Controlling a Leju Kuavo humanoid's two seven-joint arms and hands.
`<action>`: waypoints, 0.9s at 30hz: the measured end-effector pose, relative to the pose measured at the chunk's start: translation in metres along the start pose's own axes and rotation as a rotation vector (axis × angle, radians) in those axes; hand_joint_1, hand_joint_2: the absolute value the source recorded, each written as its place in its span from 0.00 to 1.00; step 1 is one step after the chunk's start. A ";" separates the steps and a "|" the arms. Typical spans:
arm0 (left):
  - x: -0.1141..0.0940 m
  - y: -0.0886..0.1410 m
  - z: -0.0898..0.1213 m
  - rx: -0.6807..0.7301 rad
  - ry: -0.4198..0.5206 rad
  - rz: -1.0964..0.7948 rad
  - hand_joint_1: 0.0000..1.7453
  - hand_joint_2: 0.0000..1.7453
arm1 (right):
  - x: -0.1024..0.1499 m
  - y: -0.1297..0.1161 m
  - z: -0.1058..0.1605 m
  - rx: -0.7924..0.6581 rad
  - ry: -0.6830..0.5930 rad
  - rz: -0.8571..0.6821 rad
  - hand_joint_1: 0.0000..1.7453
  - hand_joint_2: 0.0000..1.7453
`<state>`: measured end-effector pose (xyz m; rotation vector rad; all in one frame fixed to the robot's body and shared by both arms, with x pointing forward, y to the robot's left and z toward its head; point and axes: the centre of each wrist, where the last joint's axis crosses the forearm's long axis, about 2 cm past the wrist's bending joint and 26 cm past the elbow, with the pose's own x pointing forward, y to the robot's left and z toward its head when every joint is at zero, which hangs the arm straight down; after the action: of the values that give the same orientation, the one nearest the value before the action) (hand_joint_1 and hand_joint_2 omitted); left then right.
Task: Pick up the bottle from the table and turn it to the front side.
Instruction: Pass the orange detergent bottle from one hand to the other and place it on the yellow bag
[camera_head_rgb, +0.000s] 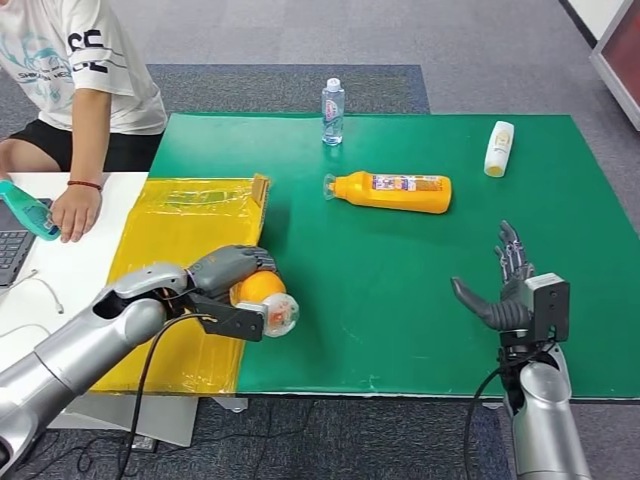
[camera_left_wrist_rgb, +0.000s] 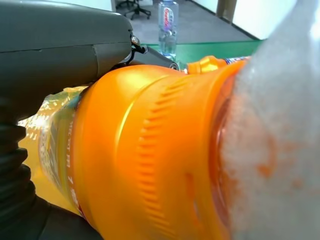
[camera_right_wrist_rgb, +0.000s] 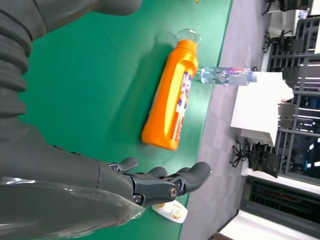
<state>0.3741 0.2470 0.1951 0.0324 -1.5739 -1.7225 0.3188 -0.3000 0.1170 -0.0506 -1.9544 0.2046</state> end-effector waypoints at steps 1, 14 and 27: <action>-0.002 0.006 0.003 -0.018 -0.006 0.011 1.00 1.00 | 0.000 0.001 0.000 0.004 0.004 0.003 0.00 1.00; 0.018 0.180 0.047 -0.369 0.040 0.104 1.00 1.00 | -0.015 0.033 -0.011 0.114 0.053 -0.021 0.00 1.00; 0.061 0.246 0.057 -0.620 0.218 0.180 1.00 1.00 | -0.004 0.082 -0.049 0.270 0.021 -0.073 0.00 1.00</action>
<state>0.4308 0.2808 0.4468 -0.2163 -0.8147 -1.9157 0.3607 -0.2140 0.1181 0.1940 -1.8886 0.4161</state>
